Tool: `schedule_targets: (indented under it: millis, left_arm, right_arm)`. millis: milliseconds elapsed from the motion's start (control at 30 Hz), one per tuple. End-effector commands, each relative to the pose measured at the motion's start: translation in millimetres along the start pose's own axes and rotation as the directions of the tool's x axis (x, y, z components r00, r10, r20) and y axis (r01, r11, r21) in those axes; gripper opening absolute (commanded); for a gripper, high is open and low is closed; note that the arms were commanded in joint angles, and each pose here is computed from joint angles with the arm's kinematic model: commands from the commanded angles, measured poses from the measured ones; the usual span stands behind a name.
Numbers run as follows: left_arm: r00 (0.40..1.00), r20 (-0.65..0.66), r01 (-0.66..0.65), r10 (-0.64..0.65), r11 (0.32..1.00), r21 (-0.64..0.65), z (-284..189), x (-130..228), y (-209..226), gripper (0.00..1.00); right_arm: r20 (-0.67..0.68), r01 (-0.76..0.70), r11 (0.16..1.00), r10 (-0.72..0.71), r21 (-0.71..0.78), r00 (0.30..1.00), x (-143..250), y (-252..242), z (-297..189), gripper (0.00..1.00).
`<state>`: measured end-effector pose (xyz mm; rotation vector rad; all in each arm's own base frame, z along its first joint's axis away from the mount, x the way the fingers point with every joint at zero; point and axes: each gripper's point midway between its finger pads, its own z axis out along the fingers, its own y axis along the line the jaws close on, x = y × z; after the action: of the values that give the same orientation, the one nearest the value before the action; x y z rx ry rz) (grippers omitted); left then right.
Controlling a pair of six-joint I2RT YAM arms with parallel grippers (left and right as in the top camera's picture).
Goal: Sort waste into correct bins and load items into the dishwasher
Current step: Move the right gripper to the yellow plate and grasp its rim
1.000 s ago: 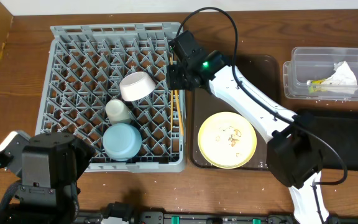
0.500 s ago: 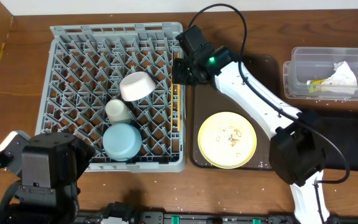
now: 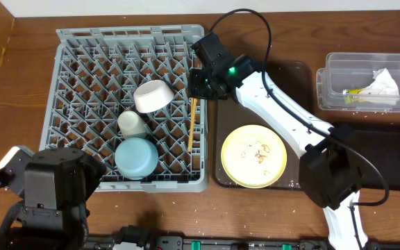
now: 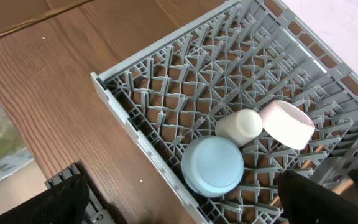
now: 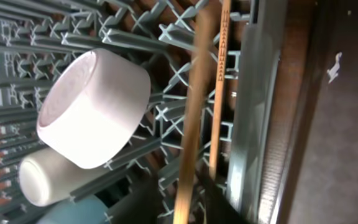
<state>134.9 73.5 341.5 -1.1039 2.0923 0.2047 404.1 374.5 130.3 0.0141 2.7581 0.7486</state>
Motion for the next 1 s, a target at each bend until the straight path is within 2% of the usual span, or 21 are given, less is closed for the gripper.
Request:
schedule_targets:
  millis: [0,67,200,233,333,367,433,500,567,633,800,967]
  left_arm:
    - [1.0,0.014,0.015,-0.015,1.0,-0.008,-1.5,-3.1,2.3,0.98]
    - [1.0,0.014,0.015,-0.015,1.0,-0.008,-1.5,-3.1,2.3,0.98]
    - [1.0,0.014,0.015,-0.015,1.0,-0.008,-1.5,-3.1,2.3,0.98]
    - [1.0,0.014,0.015,-0.015,1.0,-0.008,-1.5,-3.1,2.3,0.98]
    - [1.0,0.014,0.015,-0.015,1.0,-0.008,-1.5,-3.1,2.3,0.98]
    - [1.0,0.014,0.015,-0.015,1.0,-0.008,-1.5,-3.1,2.3,0.98]
    - [1.0,0.014,0.015,-0.015,1.0,-0.008,-1.5,-3.1,2.3,0.98]
    - [1.0,0.014,0.015,-0.015,1.0,-0.008,-1.5,-3.1,2.3,0.98]
    - [1.0,0.014,0.015,-0.015,1.0,-0.008,-1.5,-3.1,2.3,0.98]
    - [1.0,0.014,0.015,-0.015,1.0,-0.008,-1.5,-3.1,2.3,0.98]
    - [1.0,0.014,0.015,-0.015,1.0,-0.008,-1.5,-3.1,2.3,0.98]
    - [1.0,0.014,0.015,-0.015,1.0,-0.008,-1.5,-3.1,2.3,0.98]
  right_arm:
    - [0.012,0.011,1.0,-0.011,-0.003,1.0,-0.2,6.3,-2.6,0.41]
    - [0.017,0.023,1.0,-0.023,-0.001,1.0,-2.3,5.2,-3.5,0.44]
    - [0.03,0.046,0.999,-0.046,0.015,0.999,-15.9,-5.8,-30.7,0.45]
    - [0.039,0.05,0.998,-0.051,0.026,0.998,-22.4,-12.7,-45.3,0.49]
    - [0.045,0.051,0.996,-0.055,0.072,0.998,-32.6,-37.6,-73.5,0.68]
    - [0.038,0.046,0.994,-0.05,0.099,0.998,-34.3,-49.8,-81.6,0.7]
    - [0.006,0.034,0.985,-0.036,0.168,0.999,-33.6,-78.7,-91.7,0.7]
    - [-0.047,0.026,0.968,-0.014,0.25,0.999,-27.4,-111.1,-99.3,0.61]
    - [-0.12,0.046,0.951,-0.009,0.305,0.993,-15.8,-135.7,-101.6,0.58]
    - [-0.215,0.085,0.937,-0.011,0.34,0.977,2.0,-158.6,-101.4,0.59]
    - [-0.37,0.181,0.914,-0.037,0.364,0.928,40.9,-193.4,-85.0,0.75]
    - [-0.417,0.192,0.891,-0.003,0.412,0.909,67.8,-225.9,-64.3,0.75]
